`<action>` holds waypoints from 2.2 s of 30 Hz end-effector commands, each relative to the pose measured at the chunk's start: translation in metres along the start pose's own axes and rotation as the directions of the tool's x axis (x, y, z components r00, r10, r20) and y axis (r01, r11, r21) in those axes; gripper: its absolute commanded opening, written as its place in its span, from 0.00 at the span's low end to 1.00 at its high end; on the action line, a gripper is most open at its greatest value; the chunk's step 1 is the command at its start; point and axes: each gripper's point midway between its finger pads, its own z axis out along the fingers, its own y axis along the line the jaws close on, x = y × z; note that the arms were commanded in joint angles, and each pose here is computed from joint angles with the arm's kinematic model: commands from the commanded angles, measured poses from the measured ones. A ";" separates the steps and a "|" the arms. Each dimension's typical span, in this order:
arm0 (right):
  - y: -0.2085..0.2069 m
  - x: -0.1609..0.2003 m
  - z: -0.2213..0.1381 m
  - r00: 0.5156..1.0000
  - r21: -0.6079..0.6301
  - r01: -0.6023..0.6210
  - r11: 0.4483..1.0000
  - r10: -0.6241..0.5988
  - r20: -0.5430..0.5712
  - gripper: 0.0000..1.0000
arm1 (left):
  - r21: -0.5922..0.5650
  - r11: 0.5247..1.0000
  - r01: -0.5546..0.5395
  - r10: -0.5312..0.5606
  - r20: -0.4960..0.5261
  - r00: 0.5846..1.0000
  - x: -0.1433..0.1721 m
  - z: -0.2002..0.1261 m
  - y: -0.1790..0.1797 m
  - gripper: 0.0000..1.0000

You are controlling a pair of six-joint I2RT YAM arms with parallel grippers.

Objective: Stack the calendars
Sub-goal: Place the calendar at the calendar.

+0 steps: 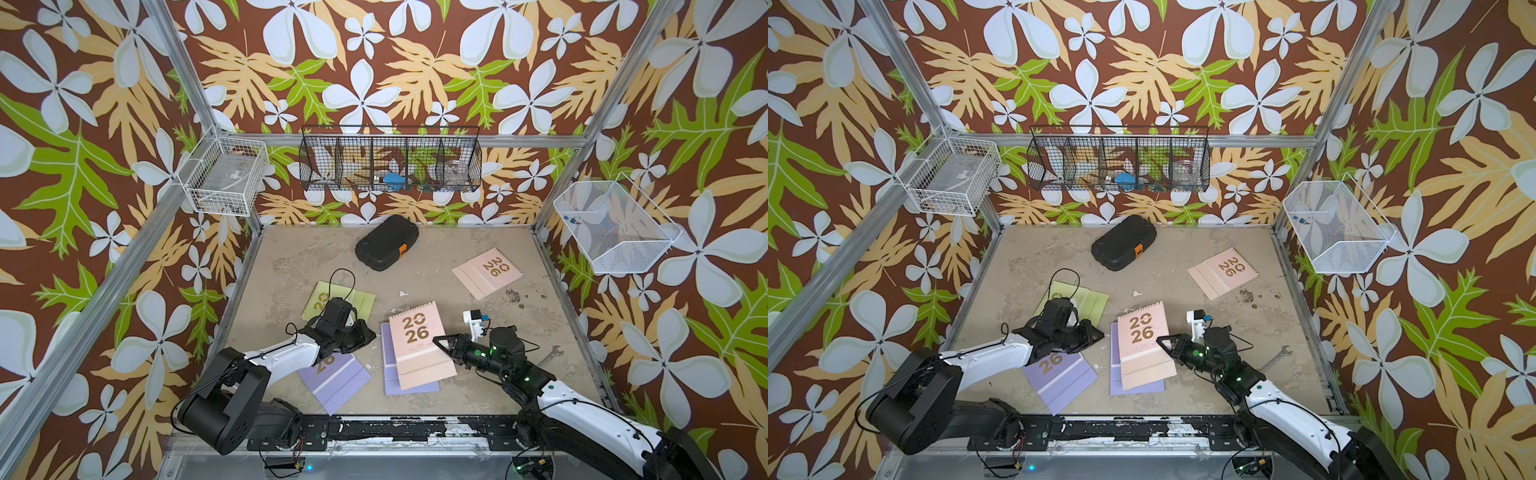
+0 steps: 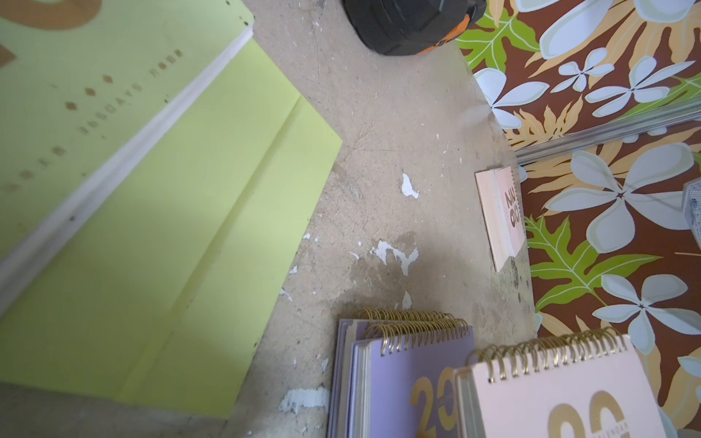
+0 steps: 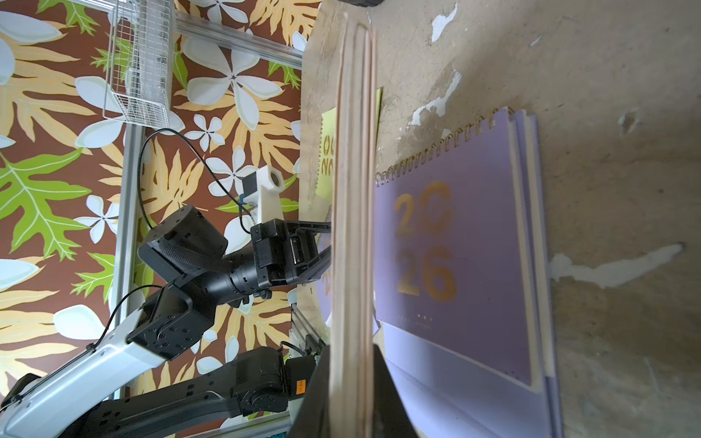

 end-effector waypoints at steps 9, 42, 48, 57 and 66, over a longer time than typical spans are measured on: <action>0.021 0.001 0.011 1.000 -0.079 0.016 0.997 -0.014 0.025 0.16 | 0.018 1.000 -0.014 0.014 -0.005 1.000 0.000 0.006 -0.007 0.15; -0.003 0.013 0.024 1.000 -0.040 -0.006 0.999 0.005 -0.018 0.22 | 0.024 0.999 -0.024 0.025 -0.023 0.999 0.002 0.013 -0.014 0.15; -0.011 0.016 0.025 1.000 -0.005 0.000 1.000 0.000 -0.026 0.24 | 0.027 0.999 -0.023 0.024 -0.023 0.999 0.001 0.014 -0.015 0.15; -0.027 0.020 0.027 0.999 0.067 0.003 0.998 0.000 -0.044 0.28 | 0.027 0.999 -0.023 0.023 -0.021 1.000 -0.001 0.015 -0.016 0.15; -0.039 0.024 0.030 0.998 0.116 0.002 0.993 0.006 -0.068 0.30 | 0.025 0.999 -0.022 0.022 -0.017 1.000 -0.002 0.015 -0.016 0.15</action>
